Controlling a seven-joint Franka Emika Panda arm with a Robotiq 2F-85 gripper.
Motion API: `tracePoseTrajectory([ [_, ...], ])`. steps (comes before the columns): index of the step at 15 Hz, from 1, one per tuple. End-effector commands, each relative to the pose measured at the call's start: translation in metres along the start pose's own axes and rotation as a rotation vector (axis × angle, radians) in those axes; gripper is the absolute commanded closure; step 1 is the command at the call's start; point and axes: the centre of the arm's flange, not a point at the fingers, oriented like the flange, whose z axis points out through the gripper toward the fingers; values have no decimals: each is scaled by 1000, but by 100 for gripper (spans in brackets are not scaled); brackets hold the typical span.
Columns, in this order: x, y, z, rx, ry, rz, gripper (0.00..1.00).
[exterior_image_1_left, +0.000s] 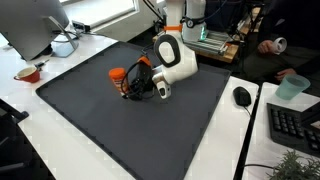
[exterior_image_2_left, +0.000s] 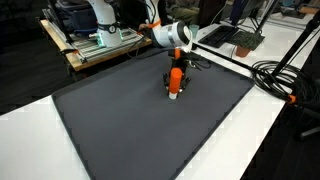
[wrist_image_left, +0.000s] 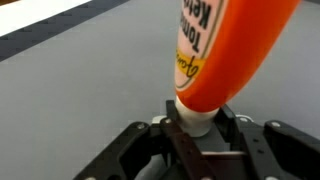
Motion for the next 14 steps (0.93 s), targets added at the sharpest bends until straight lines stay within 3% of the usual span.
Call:
tracePoseTrajectory([
  [1, 2, 4, 5, 2, -19, -25, 83],
  [7, -11, -3, -11, 11, -34, -41, 83],
  [14, -35, -10, -41, 24, 24, -42, 83],
])
